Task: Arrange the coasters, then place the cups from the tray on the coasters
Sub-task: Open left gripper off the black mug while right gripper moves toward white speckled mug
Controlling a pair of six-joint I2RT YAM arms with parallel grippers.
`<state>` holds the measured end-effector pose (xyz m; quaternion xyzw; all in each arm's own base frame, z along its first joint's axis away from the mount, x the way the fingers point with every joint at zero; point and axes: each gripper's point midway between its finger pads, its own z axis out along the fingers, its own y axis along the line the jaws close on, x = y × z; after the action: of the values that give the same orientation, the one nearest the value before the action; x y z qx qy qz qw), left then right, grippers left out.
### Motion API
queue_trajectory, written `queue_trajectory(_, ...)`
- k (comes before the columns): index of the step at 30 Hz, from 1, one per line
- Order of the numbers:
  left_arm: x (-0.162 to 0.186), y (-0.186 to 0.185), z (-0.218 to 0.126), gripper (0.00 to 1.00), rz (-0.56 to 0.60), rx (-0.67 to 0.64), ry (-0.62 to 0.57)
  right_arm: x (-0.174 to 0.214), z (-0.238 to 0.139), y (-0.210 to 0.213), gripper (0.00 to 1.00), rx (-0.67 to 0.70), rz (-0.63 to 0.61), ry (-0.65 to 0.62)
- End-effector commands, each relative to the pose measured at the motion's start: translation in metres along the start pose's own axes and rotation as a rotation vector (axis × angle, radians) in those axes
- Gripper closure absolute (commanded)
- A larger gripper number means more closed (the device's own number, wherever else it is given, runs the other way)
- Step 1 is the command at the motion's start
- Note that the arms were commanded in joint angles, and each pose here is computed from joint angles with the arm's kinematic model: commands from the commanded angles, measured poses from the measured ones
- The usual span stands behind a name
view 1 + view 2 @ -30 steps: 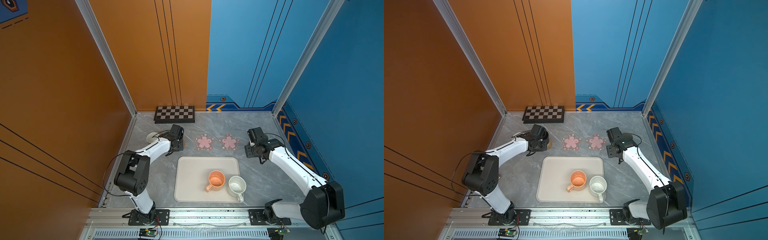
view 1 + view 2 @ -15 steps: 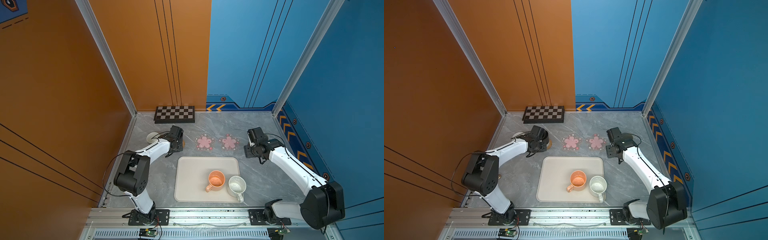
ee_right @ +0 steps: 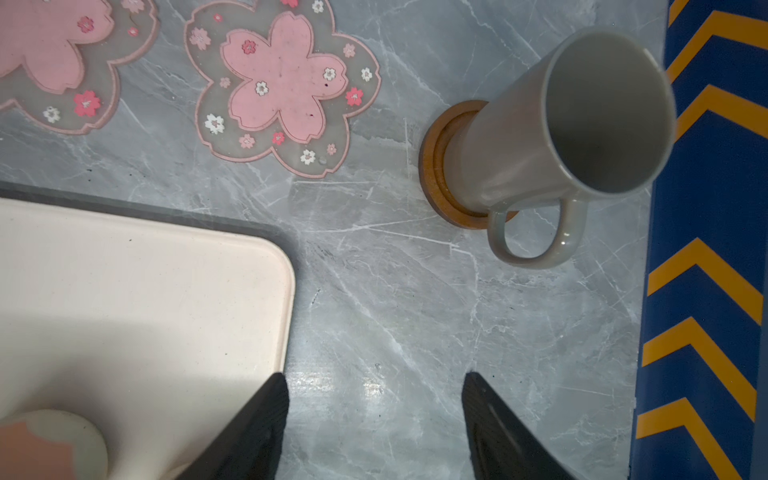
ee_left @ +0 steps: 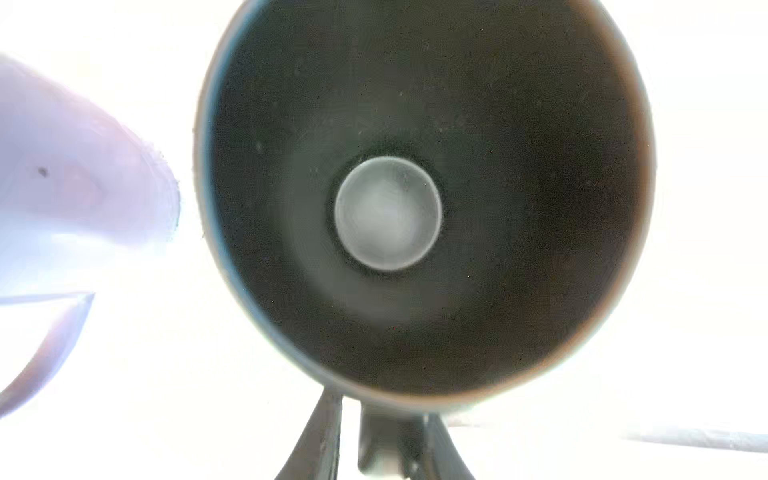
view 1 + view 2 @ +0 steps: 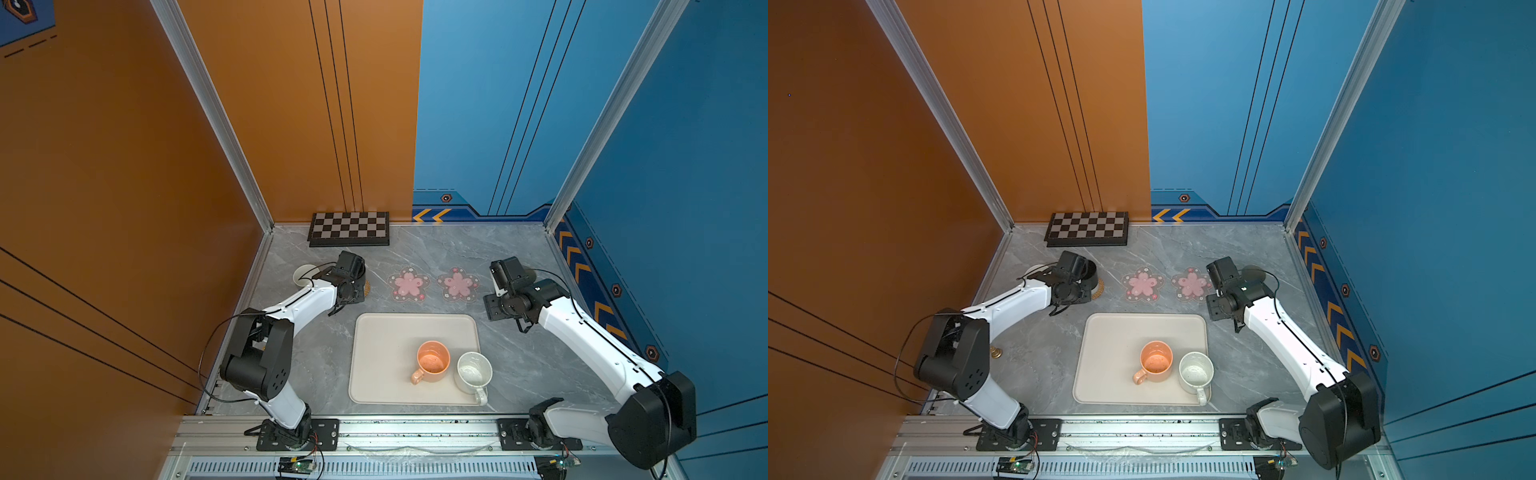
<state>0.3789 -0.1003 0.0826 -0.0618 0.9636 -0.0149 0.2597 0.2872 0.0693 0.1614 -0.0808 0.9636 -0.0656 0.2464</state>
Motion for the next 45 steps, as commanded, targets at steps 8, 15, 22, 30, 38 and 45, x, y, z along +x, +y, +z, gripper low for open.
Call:
queue_trajectory(8,0.016,-0.003,-0.032,0.69,0.012,0.009,0.016,0.009,-0.040,-0.002,0.29,-0.045,0.068,-0.047)
queue_trajectory(15,0.032,-0.018,-0.064,0.68,0.116,0.021,0.026,0.022,-0.060,0.004,0.28,-0.072,0.060,-0.042)
queue_trajectory(22,0.055,-0.042,-0.094,0.67,0.195,0.091,-0.031,0.038,-0.070,0.028,0.28,-0.125,0.036,-0.034)
queue_trajectory(30,0.072,-0.055,-0.122,0.66,0.206,0.175,-0.080,0.053,-0.086,0.052,0.26,-0.164,0.023,-0.065)
queue_trajectory(38,0.082,-0.051,-0.128,0.65,0.198,0.190,-0.083,0.068,-0.084,0.068,0.26,-0.173,-0.020,-0.052)
queue_trajectory(45,0.091,-0.049,-0.124,0.65,0.211,0.182,-0.050,0.087,-0.081,0.073,0.25,-0.185,-0.016,-0.056)
